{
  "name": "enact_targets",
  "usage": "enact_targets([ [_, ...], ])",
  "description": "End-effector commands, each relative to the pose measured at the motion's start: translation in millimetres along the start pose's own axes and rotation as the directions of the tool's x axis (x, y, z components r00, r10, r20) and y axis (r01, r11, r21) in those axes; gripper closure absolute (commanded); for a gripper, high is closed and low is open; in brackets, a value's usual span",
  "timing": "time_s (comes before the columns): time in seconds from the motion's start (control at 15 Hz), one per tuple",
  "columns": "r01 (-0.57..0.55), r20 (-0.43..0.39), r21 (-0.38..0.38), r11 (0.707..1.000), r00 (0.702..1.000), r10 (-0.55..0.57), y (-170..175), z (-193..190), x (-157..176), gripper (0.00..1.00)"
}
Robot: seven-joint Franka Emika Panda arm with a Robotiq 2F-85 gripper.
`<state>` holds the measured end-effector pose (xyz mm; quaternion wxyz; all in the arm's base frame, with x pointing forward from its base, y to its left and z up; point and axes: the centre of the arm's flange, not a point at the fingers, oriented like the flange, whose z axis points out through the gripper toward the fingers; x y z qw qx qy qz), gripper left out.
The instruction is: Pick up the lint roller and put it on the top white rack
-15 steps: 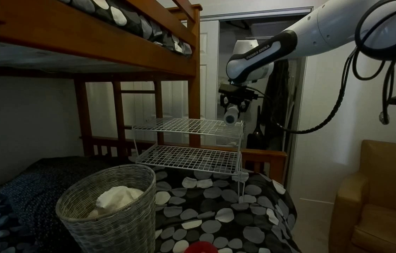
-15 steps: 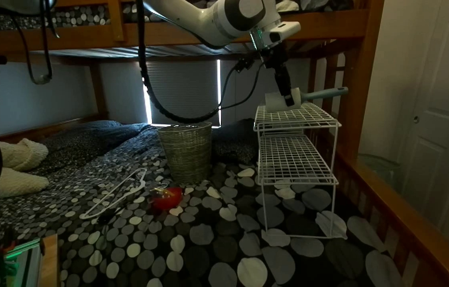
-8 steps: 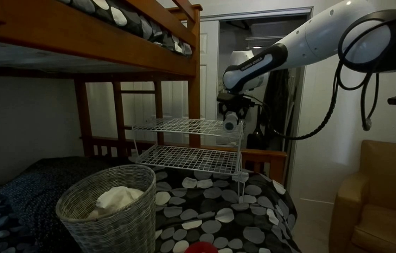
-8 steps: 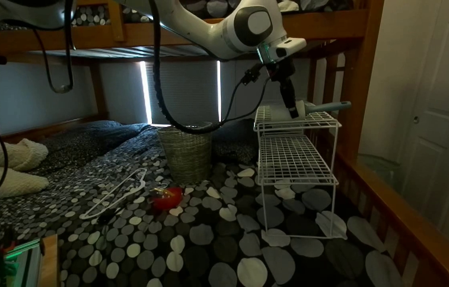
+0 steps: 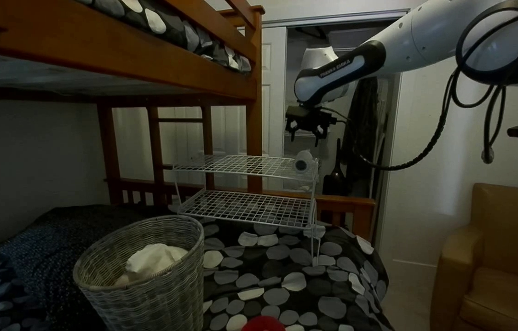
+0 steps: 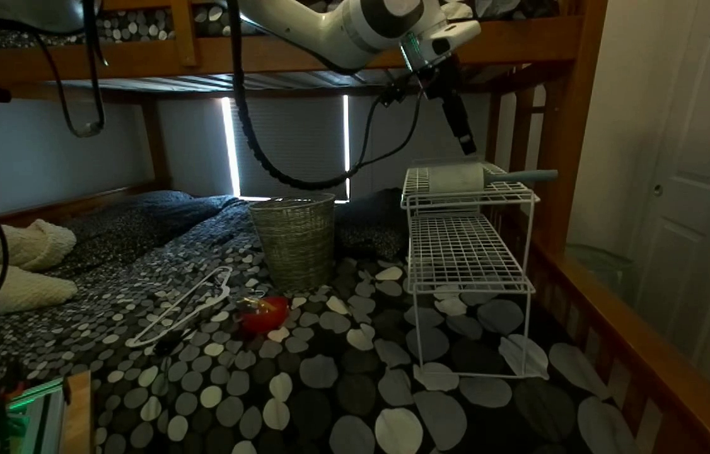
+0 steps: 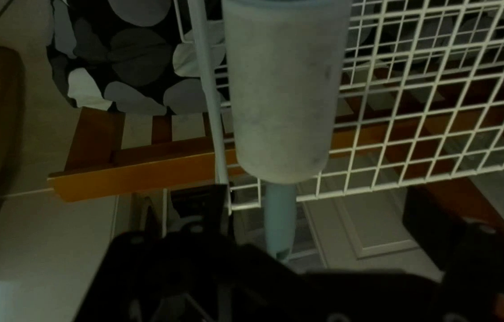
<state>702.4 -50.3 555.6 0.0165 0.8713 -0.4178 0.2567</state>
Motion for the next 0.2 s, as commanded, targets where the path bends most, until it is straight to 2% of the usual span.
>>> enact_targets([
  [0.0,0.027,-0.051,0.005,1.000,0.998,-0.027,13.2,-43.5,-2.2,0.00],
  [0.07,0.055,-0.053,0.024,0.998,0.997,-0.053,10.0,-45.9,-2.5,0.00],
  [0.13,0.020,-0.046,0.026,0.999,0.999,-0.018,1.2,-36.3,8.0,0.00],
])
